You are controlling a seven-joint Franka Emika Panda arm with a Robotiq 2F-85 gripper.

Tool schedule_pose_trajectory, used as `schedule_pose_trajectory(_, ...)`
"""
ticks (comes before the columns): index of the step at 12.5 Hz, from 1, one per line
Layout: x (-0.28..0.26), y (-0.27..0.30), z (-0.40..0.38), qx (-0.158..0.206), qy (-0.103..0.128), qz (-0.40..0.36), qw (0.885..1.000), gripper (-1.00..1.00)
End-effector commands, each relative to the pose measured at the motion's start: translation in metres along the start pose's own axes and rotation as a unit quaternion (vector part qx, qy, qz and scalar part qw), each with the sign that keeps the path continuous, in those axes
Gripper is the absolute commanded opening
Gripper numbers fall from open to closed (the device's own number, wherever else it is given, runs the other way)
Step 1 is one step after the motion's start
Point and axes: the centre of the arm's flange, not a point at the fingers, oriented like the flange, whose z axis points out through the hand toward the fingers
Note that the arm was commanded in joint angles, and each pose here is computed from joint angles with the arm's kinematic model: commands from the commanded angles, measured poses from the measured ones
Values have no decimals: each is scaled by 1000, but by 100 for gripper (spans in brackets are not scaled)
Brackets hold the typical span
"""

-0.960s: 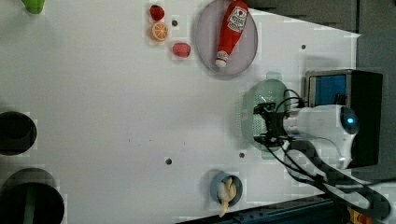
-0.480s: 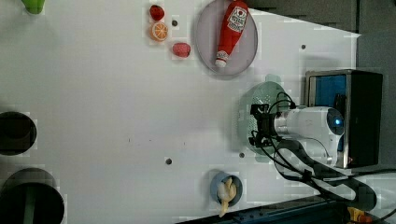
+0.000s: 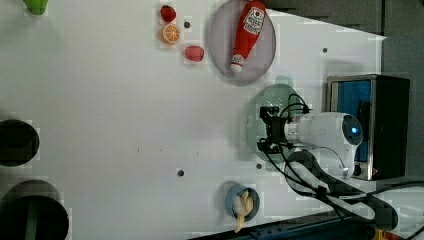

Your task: Drag strainer right to left.

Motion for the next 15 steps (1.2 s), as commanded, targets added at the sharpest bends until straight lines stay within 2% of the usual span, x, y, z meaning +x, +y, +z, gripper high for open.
schedule_pose_trajectory(1, -52, 2, -10, -9, -18, 1, 1000, 100)
schedule_pose_trajectory(9, -130, -4, -12, -23, -55, 3, 998, 100)
schedule_pose_trajectory(12, -160, -10, -11, -26, -72, 28, 997, 100)
schedule_pose_trajectory(15, -194, -18, -11, -24, -79, 59, 995, 100)
